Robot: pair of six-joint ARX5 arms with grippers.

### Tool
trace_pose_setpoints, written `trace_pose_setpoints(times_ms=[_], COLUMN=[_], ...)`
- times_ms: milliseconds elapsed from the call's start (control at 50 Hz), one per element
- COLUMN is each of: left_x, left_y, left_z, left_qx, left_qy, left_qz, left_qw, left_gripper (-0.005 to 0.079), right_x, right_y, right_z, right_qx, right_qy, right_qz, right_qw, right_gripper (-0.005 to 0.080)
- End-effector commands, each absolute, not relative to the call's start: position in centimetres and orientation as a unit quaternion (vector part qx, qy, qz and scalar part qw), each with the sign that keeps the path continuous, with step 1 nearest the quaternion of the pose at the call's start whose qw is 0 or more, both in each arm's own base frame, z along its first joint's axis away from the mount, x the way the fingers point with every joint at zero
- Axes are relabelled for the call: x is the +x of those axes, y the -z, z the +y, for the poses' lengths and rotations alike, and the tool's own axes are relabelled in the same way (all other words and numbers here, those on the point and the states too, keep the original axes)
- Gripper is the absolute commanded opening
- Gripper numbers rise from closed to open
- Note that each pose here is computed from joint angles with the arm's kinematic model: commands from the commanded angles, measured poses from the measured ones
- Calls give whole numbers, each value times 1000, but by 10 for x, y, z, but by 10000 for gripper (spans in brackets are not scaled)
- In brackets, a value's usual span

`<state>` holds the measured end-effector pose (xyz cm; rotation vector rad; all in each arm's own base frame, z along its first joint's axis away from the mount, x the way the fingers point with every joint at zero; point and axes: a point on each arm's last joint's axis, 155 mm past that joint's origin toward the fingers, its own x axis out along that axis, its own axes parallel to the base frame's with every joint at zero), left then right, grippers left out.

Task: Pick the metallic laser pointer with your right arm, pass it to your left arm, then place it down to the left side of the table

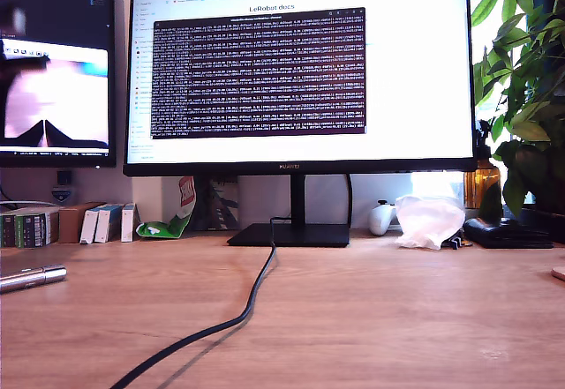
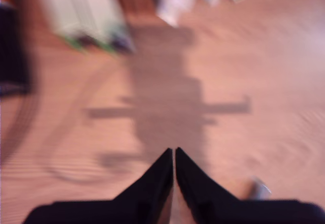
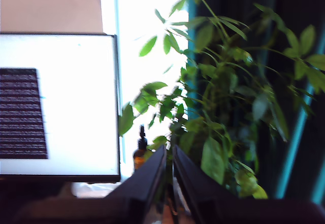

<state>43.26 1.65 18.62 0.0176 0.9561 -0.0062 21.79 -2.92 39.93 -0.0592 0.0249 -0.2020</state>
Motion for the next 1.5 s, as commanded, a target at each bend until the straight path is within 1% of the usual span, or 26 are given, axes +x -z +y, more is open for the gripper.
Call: trace_pose_setpoints(times_ms=[0, 140, 240, 380, 620, 760, 840, 1020, 1220, 1320, 1480], left_x=[425, 414, 403, 381, 342, 325, 320, 313, 307, 306, 307], left_y=[-214, -248, -268, -277, -282, -281, -288, -300, -315, -321, -323], left_z=[14, 18, 17, 20, 25, 25, 24, 12, -16, -25, -29], left_qx=[17, 36, 40, 39, 34, 27, 27, 26, 19, 19, 20], left_qy=[-7, -36, -43, -54, -69, -71, -69, -50, -4, 11, 15], left_qz=[423, 376, 340, 302, 216, 179, 157, 135, 108, 96, 91], left_qw=[906, 925, 938, 951, 973, 981, 985, 989, 994, 995, 996], left_gripper=[-22, -22, -22, -22, -22, -22, -22, -21, -22, -21, -22], right_x=[225, 232, 237, 239, 228, 208, 193, 169, 168, 172, 183], right_y=[-383, -365, -350, -332, -299, -305, -314, -342, -344, -330, -315], right_z=[-31, -33, -35, -40, -51, -62, -72, -89, -87, -87, -81], right_qx=[-37, -47, -49, -59, -61, -47, -37, -4, 138, 144, 139], right_qy=[111, 120, 129, 144, 169, 193, 216, 258, 236, 238, 226], right_qz=[32, 49, 53, 49, 33, -11, -36, -97, -133, -114, -97], right_qw=[993, 991, 989, 987, 983, 980, 975, 961, 953, 954, 959], right_gripper=[36, 37, 40, 43, 53, 53, 53, 53, 53, 53, 53])
